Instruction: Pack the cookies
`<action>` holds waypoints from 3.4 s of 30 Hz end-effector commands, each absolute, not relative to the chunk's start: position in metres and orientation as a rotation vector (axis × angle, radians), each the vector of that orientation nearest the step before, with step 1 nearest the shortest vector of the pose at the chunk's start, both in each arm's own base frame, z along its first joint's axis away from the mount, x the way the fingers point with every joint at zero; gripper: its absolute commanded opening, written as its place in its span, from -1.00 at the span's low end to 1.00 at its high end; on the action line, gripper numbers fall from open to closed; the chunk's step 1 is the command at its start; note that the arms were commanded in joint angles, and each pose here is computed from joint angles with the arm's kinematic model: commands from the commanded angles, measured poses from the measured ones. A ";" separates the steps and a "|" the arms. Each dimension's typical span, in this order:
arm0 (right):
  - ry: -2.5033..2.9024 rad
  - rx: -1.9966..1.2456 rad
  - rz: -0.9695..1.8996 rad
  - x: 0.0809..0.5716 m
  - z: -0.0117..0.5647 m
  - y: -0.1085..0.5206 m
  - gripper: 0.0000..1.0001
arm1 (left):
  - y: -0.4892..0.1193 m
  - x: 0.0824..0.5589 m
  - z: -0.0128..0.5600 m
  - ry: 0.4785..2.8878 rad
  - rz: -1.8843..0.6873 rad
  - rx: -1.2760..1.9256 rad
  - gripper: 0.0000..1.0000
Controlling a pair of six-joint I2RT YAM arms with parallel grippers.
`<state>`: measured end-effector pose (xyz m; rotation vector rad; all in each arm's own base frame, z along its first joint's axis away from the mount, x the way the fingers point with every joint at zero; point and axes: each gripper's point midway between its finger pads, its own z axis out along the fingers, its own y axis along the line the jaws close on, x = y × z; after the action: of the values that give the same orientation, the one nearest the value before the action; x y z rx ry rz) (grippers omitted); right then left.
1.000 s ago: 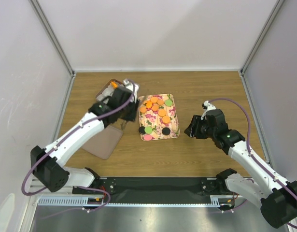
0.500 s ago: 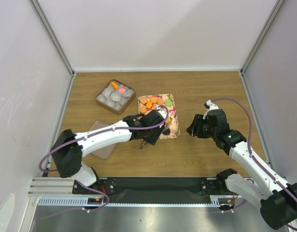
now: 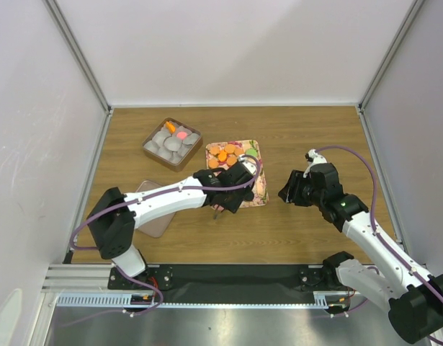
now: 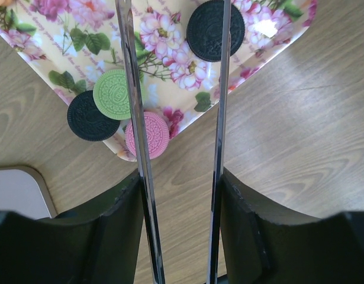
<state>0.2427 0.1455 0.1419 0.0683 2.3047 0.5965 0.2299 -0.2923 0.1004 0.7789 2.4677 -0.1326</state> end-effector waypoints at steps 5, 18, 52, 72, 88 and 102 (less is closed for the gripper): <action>2.269 0.047 0.615 0.245 0.151 0.147 0.03 | -0.300 0.237 0.105 2.447 -0.120 0.763 0.08; 2.268 0.046 0.619 0.244 0.152 0.148 0.03 | -0.310 0.244 0.096 2.446 -0.113 0.770 0.09; 2.271 0.044 0.624 0.244 0.151 0.149 0.03 | -0.295 0.249 0.154 2.359 -0.184 0.707 -0.16; 2.378 0.027 0.611 0.246 0.129 0.155 0.02 | -0.156 0.325 0.200 2.344 -0.163 0.230 -0.15; 2.421 0.027 0.617 0.246 0.117 0.157 0.02 | -0.118 0.394 0.167 2.454 -0.132 0.090 -0.17; 2.428 0.031 0.619 0.248 0.113 0.158 0.01 | -0.124 0.420 0.144 2.515 -0.140 0.093 -0.17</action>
<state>0.2395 0.1542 0.1008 0.0527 2.4767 0.5943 0.4003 -0.1194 0.1233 0.0718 2.5865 -0.1084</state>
